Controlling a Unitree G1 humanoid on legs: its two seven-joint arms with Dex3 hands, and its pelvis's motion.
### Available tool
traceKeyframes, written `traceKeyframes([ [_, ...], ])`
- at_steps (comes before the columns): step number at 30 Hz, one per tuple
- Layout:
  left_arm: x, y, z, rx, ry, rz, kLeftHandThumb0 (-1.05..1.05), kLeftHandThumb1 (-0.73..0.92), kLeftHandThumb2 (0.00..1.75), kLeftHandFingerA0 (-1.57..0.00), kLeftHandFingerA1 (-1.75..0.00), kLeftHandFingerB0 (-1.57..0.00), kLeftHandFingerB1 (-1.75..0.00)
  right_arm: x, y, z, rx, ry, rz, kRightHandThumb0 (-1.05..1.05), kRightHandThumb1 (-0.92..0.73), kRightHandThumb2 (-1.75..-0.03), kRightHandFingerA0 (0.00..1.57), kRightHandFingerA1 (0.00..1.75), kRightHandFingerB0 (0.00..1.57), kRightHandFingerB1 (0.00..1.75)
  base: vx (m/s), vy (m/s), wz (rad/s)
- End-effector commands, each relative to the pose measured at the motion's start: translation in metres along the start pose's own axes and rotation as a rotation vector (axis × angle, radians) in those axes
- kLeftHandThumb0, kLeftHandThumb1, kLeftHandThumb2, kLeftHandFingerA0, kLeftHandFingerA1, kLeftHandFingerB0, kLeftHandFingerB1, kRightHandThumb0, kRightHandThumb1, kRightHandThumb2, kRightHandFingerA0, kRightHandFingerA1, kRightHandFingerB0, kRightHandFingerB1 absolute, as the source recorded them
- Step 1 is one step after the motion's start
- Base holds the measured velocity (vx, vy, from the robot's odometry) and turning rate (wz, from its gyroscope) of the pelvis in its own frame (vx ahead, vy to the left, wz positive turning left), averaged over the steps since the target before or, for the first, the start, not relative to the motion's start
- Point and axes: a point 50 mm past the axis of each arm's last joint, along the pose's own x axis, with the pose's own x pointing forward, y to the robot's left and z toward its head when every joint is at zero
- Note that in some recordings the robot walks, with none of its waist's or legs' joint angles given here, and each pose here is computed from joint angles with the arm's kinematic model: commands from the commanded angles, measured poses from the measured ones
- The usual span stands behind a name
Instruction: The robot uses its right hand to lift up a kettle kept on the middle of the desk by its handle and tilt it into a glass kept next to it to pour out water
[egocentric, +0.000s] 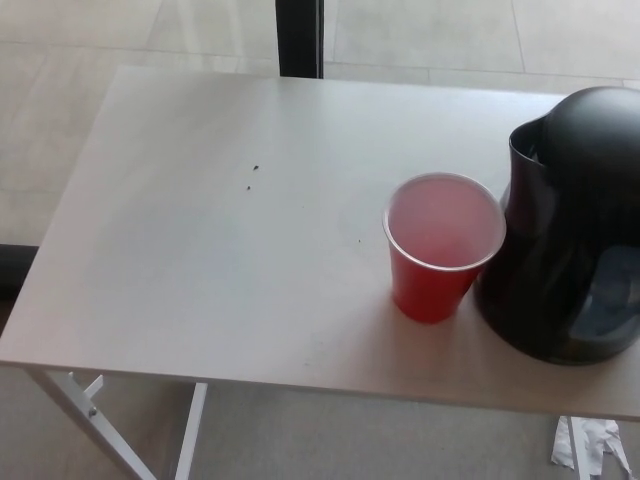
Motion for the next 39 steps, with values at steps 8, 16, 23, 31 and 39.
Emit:
traceKeyframes([
  [8,-0.001,0.008,0.005,0.016,-0.028,0.007,0.95,-0.73,0.01,-1.20,-1.36,-0.69,-1.10,0.008,-0.003,0.014,-0.028,-0.026,-0.072,-0.53,-0.39,-0.68,0.27,0.45,0.14,0.36,0.00,0.000,0.00],
  [16,0.000,0.006,0.006,0.026,-0.019,0.016,1.05,-0.73,0.00,-1.15,-1.44,-0.68,-1.11,0.017,0.001,0.013,-0.037,-0.005,-0.076,-0.29,-0.28,-0.87,0.08,0.53,0.06,0.50,0.00,0.000,0.00],
  [23,0.000,0.003,0.006,0.031,-0.032,-0.003,-0.28,-0.44,0.65,-1.37,-1.33,-0.81,-0.95,0.025,0.018,0.000,-0.192,0.065,-0.060,-0.64,-0.38,-0.73,0.27,0.49,0.17,0.39,0.00,0.000,0.00],
  [31,0.001,0.002,0.009,0.034,-0.031,0.003,1.01,-0.73,0.00,-1.18,-1.24,-0.65,-1.14,0.034,0.040,0.007,-0.236,0.022,-0.019,-0.58,-0.37,-0.72,0.26,0.52,0.17,0.40,0.00,0.000,0.00],
  [39,0.000,0.001,0.007,0.044,-0.033,-0.001,1.05,-0.73,0.00,-1.11,-1.24,-0.73,-1.06,0.040,0.050,0.030,-0.096,-0.145,-0.207,-0.40,-0.60,-0.58,0.82,0.88,0.44,0.37,0.00,0.000,0.00],
])
